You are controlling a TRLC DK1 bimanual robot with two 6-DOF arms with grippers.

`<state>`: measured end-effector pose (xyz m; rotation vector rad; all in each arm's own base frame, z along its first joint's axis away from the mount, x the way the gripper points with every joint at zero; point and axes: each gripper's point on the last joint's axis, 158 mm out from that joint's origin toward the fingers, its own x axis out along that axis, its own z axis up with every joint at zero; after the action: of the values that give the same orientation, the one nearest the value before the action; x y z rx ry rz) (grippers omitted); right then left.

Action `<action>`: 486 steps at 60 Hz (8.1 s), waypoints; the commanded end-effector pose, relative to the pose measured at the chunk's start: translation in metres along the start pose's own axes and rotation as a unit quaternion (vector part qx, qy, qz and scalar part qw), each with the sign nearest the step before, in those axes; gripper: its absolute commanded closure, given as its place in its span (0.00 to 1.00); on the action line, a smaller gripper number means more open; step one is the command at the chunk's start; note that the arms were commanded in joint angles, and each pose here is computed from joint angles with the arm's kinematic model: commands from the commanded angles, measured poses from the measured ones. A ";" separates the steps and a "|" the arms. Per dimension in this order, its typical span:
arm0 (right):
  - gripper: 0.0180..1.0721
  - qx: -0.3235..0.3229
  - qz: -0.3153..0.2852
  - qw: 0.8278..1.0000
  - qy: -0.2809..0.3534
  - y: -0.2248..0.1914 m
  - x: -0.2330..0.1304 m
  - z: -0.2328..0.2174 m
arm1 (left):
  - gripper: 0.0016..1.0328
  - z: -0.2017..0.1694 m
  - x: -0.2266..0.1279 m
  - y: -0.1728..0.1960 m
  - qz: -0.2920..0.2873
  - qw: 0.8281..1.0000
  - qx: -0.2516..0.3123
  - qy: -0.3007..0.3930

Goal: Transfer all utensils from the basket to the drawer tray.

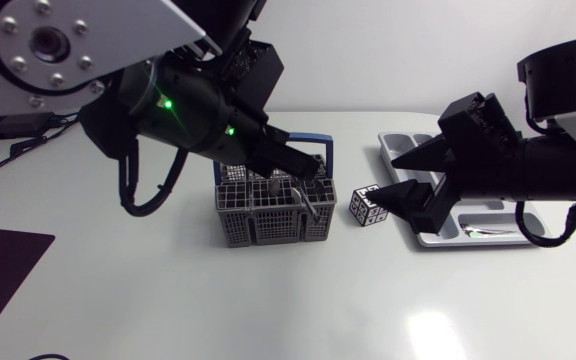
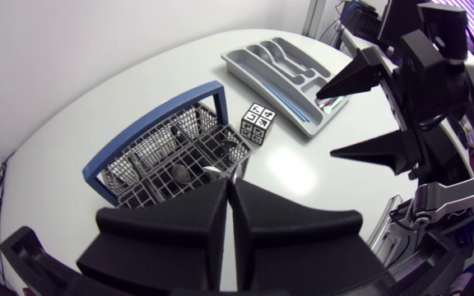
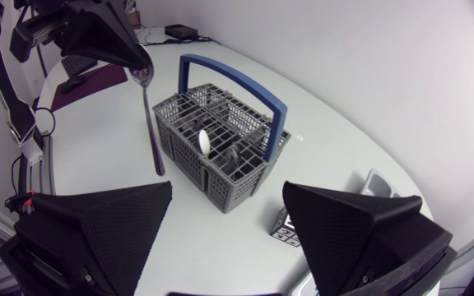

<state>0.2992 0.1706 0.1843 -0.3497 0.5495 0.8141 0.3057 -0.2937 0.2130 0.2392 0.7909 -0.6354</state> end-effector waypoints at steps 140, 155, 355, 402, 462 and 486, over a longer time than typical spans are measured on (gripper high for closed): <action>0.94 -0.089 0.082 0.984 0.133 -0.050 -0.007 -0.133 | 0.36 0.011 0.044 0.030 -0.083 0.995 0.048 0.000; 0.94 -0.138 0.075 0.972 0.176 -0.121 -0.034 -0.195 | 0.28 -0.006 0.058 0.016 -0.088 0.981 0.173 0.003; 0.04 -0.267 -0.035 0.949 0.163 -0.079 -0.022 -0.149 | 0.97 0.033 0.015 0.023 0.003 0.828 0.560 -0.022; 0.18 -0.112 -0.084 0.990 -0.032 0.005 0.013 -0.006 | 0.97 0.032 0.043 -0.024 -0.059 0.995 0.077 0.028; 0.95 -0.147 -0.167 0.974 -0.036 0.001 0.060 0.015 | 0.95 0.039 0.049 -0.026 -0.113 0.993 -0.009 0.043; 0.95 -0.154 -0.120 0.981 -0.018 0.013 0.060 -0.004 | 0.33 0.067 0.026 -0.005 -0.113 0.993 -0.032 0.002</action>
<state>0.3299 0.2186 0.1620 -0.6594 0.2943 0.6447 0.3382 -0.3462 0.2092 0.1600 0.9122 -0.8518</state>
